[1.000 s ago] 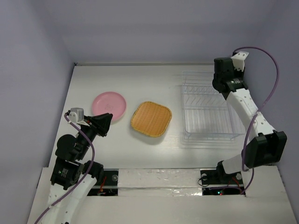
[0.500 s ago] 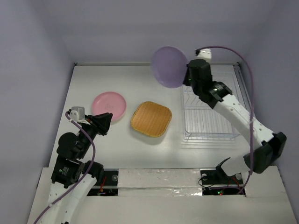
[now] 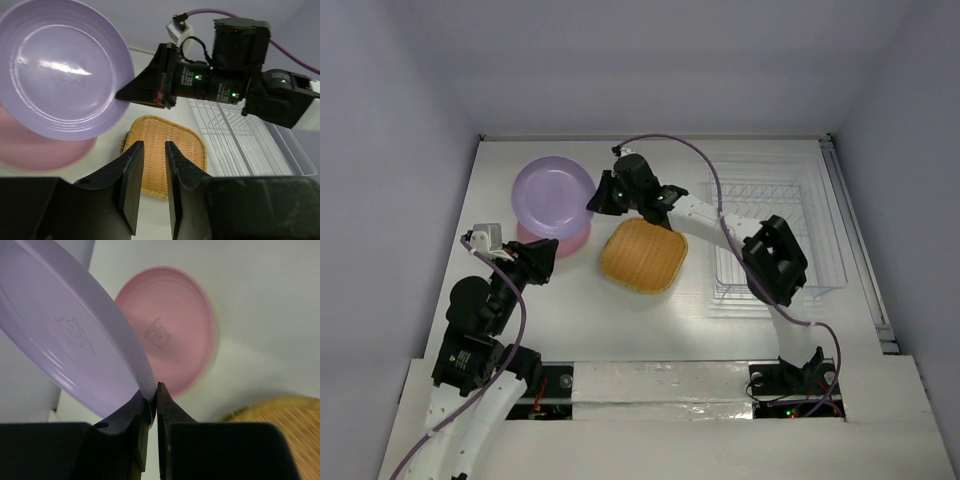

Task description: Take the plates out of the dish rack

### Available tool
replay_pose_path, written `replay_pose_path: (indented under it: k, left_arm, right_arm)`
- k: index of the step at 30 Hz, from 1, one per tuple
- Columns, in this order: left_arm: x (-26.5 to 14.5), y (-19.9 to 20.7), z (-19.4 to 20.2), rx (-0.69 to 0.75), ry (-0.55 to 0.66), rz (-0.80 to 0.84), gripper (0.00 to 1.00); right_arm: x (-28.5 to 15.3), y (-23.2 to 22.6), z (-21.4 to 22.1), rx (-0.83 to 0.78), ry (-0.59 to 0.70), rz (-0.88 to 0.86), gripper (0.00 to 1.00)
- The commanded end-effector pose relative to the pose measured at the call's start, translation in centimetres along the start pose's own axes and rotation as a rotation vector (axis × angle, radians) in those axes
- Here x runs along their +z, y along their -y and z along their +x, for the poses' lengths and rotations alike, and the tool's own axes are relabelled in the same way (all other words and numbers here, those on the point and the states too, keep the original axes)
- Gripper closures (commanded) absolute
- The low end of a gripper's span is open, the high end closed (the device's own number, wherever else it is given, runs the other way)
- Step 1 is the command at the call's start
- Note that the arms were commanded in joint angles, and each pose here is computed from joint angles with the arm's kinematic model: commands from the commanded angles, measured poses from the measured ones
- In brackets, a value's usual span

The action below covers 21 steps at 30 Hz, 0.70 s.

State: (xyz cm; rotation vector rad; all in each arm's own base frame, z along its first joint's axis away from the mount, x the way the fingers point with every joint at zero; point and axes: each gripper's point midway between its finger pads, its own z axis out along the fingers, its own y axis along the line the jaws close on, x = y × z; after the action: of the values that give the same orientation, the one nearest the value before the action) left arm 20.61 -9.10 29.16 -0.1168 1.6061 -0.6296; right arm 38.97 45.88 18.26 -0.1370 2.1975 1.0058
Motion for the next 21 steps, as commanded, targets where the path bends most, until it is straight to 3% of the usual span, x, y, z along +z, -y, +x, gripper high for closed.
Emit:
replay_pose_path:
  k: [1, 8, 21]
  left_arm:
    - [0.3, 0.4, -1.7, -0.011, 0.040, -0.006, 0.79]
    - [0.6, 0.0, -1.5, -0.009, 0.029, -0.026, 0.79]
    - [0.9, -0.2, -1.3, -0.011, 0.020, -0.029, 0.78]
  right_arm:
    - [0.1, -7.8, -4.2, 0.084, 0.085, -0.263, 1.00]
    - [4.7, -6.6, -0.7, 0.112, 0.008, -0.192, 1.00]
    - [7.0, -1.8, 6.1, 0.108, -0.093, -0.075, 0.82]
